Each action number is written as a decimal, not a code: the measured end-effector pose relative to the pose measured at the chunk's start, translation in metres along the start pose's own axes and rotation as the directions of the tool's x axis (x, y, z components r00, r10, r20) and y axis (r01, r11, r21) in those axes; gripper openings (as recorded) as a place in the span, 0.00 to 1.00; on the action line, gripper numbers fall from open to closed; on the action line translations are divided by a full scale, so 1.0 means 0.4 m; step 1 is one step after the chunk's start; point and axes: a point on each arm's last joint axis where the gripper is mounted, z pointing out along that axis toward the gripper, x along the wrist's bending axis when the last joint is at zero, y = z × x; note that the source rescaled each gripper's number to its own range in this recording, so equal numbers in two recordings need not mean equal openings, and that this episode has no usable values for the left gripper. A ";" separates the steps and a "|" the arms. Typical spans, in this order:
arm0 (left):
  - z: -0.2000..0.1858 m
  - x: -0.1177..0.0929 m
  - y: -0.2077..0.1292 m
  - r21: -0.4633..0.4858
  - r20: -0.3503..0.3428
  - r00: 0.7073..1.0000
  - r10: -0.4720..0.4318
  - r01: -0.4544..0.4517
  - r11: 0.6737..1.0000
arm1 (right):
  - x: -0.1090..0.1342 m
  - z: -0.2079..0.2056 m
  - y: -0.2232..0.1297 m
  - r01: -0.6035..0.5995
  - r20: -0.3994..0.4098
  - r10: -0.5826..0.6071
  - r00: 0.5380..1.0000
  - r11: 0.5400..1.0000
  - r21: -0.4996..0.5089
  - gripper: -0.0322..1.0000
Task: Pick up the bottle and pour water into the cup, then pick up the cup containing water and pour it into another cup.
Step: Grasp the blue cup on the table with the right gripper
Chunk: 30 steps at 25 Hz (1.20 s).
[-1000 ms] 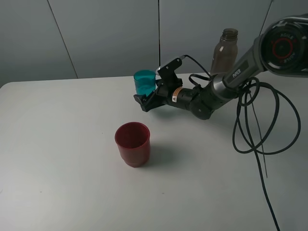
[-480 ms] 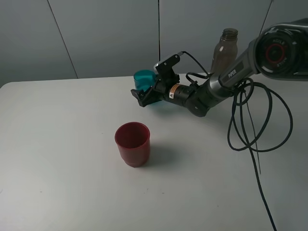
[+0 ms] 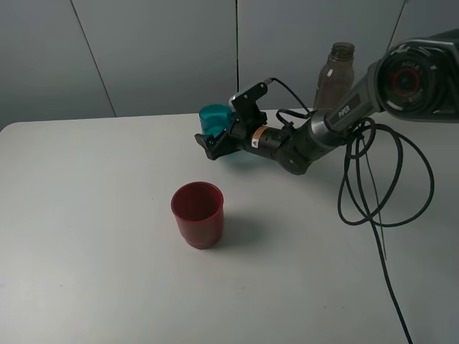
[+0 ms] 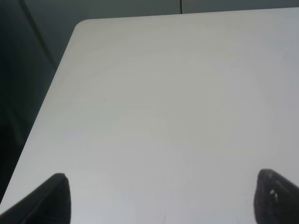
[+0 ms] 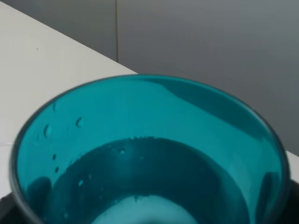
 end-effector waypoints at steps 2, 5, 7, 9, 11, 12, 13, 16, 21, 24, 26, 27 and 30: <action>0.000 0.000 0.000 0.000 0.000 1.000 0.000 0.000 1.000 | -0.001 0.007 -0.007 -0.004 0.000 0.004 1.000 1.000 -0.002 0.99; 0.000 0.000 0.000 0.000 0.000 1.000 0.000 0.000 1.000 | -0.001 0.010 -0.013 -0.008 -0.001 0.008 1.000 1.000 0.002 0.99; 0.000 0.000 0.000 0.000 0.000 1.000 0.000 0.000 1.000 | -0.003 0.014 -0.009 -0.008 0.000 0.008 1.000 1.000 -0.007 0.99; 0.000 0.000 0.000 0.000 0.000 1.000 0.000 0.000 1.000 | -0.004 0.018 -0.009 -0.007 0.000 0.007 1.000 1.000 -0.010 0.99; 0.000 0.000 0.000 0.000 0.000 1.000 0.000 0.000 1.000 | -0.004 0.021 -0.012 -0.007 0.000 0.007 1.000 1.000 -0.010 0.99; 0.000 0.000 0.000 0.000 0.000 1.000 0.000 0.000 1.000 | -0.005 0.021 -0.011 -0.007 0.000 0.007 1.000 1.000 -0.012 0.99; 0.000 0.000 0.000 0.000 0.000 1.000 0.000 0.000 1.000 | -0.004 0.022 -0.012 -0.007 0.000 0.007 1.000 1.000 -0.012 0.99; 0.000 0.000 0.000 0.000 0.000 1.000 0.000 0.000 1.000 | -0.004 0.021 -0.009 -0.013 -0.003 0.013 1.000 1.000 -0.027 0.99; 0.000 0.000 0.000 0.000 0.000 1.000 0.000 0.000 1.000 | -0.004 0.022 -0.005 -0.015 -0.005 0.015 1.000 0.999 -0.039 0.99; 0.000 0.000 0.000 0.000 0.000 1.000 0.000 0.000 1.000 | -0.004 0.023 -0.004 -0.015 -0.006 0.015 1.000 0.999 -0.040 0.99; 0.000 0.000 0.000 0.000 0.000 1.000 -0.006 0.006 1.000 | -0.002 0.023 -0.004 -0.009 -0.012 0.008 1.000 0.999 -0.039 0.99; 0.000 0.000 0.000 0.000 0.000 1.000 -0.006 0.006 1.000 | -0.001 0.023 -0.004 -0.003 -0.019 0.002 1.000 0.999 -0.040 0.99; 0.000 0.000 0.000 0.000 0.000 1.000 -0.006 0.006 1.000 | 0.002 0.023 -0.003 0.007 -0.032 -0.009 0.999 0.999 -0.046 0.99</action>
